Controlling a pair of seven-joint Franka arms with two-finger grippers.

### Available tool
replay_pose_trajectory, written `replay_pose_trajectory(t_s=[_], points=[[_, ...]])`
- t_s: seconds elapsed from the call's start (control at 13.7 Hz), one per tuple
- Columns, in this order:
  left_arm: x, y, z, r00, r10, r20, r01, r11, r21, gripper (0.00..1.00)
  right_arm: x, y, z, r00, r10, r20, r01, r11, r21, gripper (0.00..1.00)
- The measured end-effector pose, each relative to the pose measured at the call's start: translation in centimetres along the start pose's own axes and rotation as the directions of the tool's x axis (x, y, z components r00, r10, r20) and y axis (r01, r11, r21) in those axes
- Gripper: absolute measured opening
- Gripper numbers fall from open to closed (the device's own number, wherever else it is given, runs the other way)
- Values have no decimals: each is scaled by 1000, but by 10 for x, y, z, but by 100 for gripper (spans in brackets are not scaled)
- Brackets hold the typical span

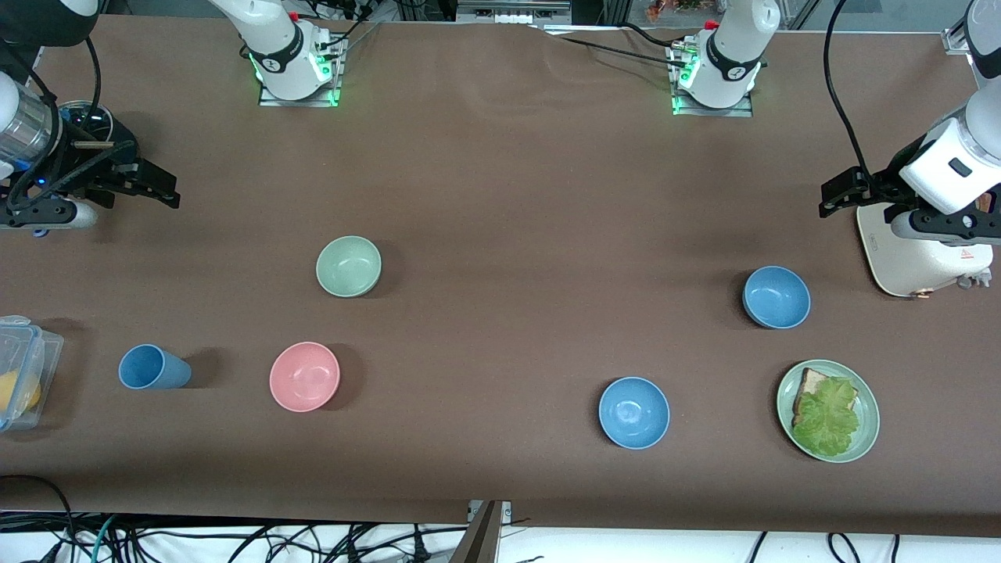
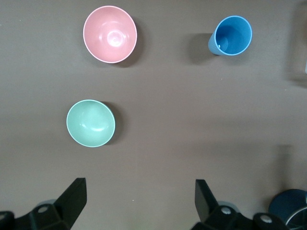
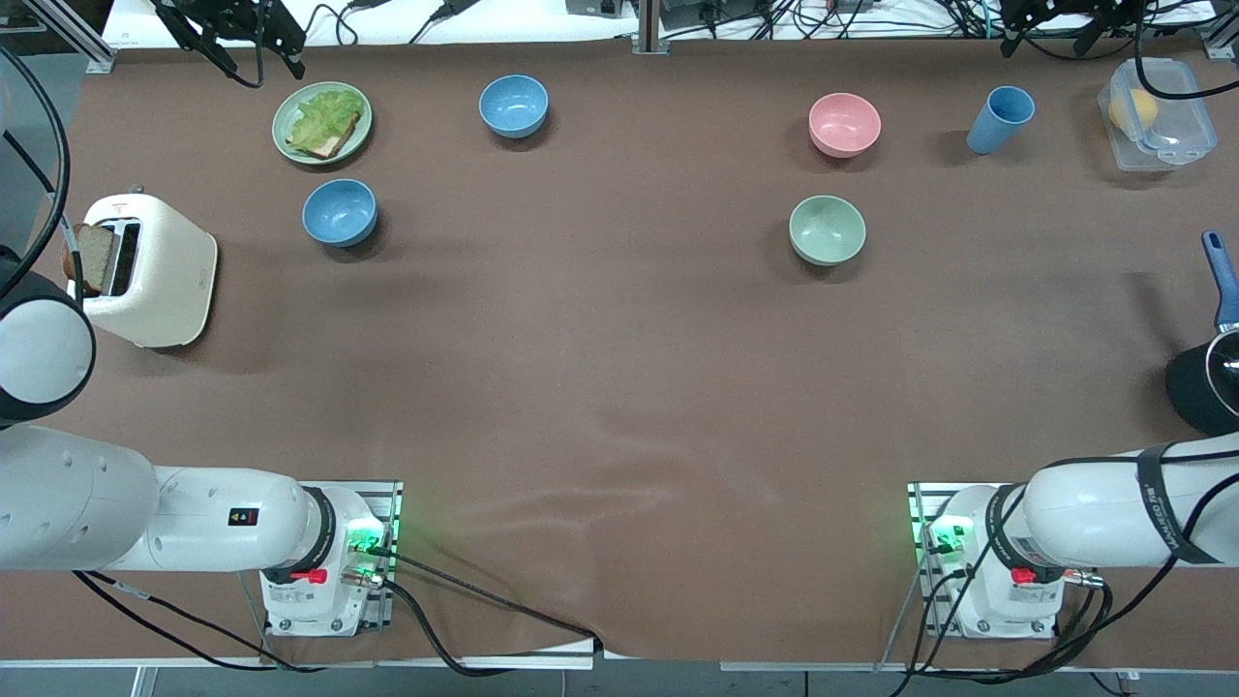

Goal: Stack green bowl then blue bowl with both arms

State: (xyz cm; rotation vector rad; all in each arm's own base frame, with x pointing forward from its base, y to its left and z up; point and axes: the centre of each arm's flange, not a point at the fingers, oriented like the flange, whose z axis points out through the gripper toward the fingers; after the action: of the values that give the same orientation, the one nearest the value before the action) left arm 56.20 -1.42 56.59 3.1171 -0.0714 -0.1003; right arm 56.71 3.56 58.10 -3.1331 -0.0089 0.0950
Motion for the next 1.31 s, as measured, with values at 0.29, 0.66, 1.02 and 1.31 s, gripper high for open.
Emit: replay_pose_trajectory(t_s=[0.29,0.66,1.02,1.31], points=[[0,0,0,1000,0,0,0,1000,0,100,0,0,0,1000,0,0,0,1000,0,100],[0,0,0,1000,0,0,0,1000,0,100,5,0,1,1000,0,-22,0,1000,2,100],[0,0,0,1000,0,0,0,1000,0,100,22,-3,34,1000,-5,21,5,1000,3,100],[0,0,0,1000,-1,0,1,1000,0,100,46,-26,105,989,-42,141,41,999,13,100]])
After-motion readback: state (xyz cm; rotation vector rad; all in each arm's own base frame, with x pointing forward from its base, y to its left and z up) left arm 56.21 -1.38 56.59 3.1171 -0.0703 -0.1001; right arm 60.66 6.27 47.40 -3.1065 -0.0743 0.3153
